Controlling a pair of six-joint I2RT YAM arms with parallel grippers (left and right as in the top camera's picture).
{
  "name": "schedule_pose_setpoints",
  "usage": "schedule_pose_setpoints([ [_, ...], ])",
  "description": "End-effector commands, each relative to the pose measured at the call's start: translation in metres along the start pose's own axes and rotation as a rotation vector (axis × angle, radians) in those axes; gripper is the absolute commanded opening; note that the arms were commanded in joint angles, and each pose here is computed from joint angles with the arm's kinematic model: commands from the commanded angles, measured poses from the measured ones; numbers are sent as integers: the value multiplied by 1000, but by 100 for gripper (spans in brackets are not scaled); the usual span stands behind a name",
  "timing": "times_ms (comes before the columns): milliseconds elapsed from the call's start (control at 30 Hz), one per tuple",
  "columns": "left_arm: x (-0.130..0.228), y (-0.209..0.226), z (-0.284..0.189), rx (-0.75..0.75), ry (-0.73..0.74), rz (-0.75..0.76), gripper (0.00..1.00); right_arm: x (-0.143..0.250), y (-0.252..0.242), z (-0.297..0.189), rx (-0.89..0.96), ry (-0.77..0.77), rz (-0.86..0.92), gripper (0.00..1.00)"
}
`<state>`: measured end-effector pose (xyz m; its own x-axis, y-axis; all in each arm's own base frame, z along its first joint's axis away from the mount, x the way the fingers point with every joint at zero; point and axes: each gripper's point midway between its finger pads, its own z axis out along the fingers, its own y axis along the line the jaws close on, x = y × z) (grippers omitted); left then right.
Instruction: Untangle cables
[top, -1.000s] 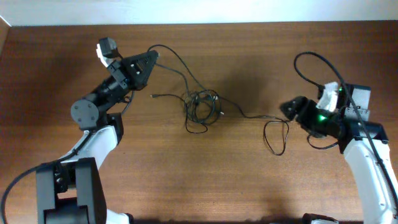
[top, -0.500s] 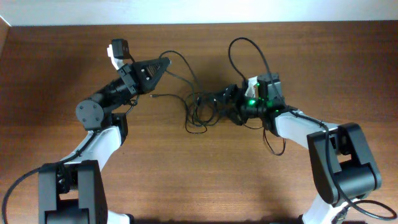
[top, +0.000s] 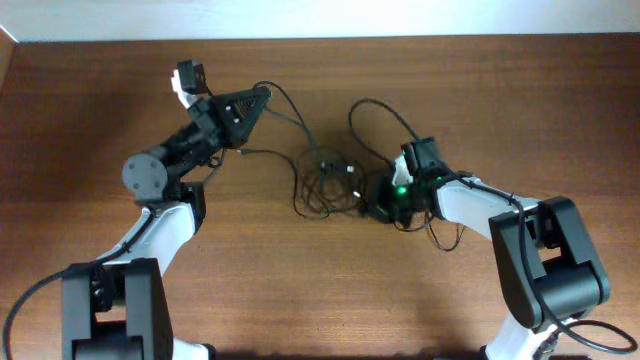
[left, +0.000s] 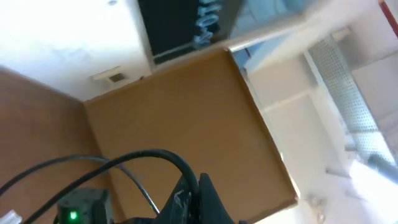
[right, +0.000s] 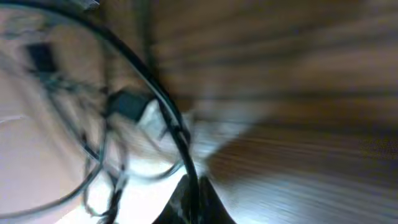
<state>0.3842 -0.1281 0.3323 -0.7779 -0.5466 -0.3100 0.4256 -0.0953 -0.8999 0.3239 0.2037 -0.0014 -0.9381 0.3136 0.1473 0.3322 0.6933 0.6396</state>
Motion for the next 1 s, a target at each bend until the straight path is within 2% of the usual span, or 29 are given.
schedule_pose_setpoints([
  [0,-10,14,1,-59,-50,-87,0,-19,-50,-31,208,-100,-58,4],
  [67,-13,27,-1,-98,-65,-151,0,-27,-79,-61,310,-138,-16,4],
  [233,-13,30,-1,-108,-67,-128,0,-38,-144,-106,508,-207,139,4],
  [300,-23,30,-2,-103,-124,-124,0,-47,-163,-122,560,-255,183,4],
  [333,-33,29,-5,-100,-176,-106,0,-50,-172,-130,574,-274,212,4],
  [433,-65,34,-33,-160,-279,91,0,-57,-198,-153,598,-321,299,4],
  [500,-85,52,-63,-260,-338,146,0,-59,-217,-169,641,-352,337,4],
  [567,-94,94,-100,-446,-362,134,0,-59,-233,-183,645,-365,378,4],
  [667,-71,150,-127,-665,-313,52,0,-59,-235,-184,644,-368,387,4],
  [733,-60,171,-142,-767,-307,0,0,-59,-235,-184,644,-369,387,4],
  [867,-51,170,-140,-760,-268,-16,0,-62,-235,-185,641,-378,383,4],
  [967,-53,128,-116,-626,-214,80,0,-64,-234,-185,638,-386,380,4],
])
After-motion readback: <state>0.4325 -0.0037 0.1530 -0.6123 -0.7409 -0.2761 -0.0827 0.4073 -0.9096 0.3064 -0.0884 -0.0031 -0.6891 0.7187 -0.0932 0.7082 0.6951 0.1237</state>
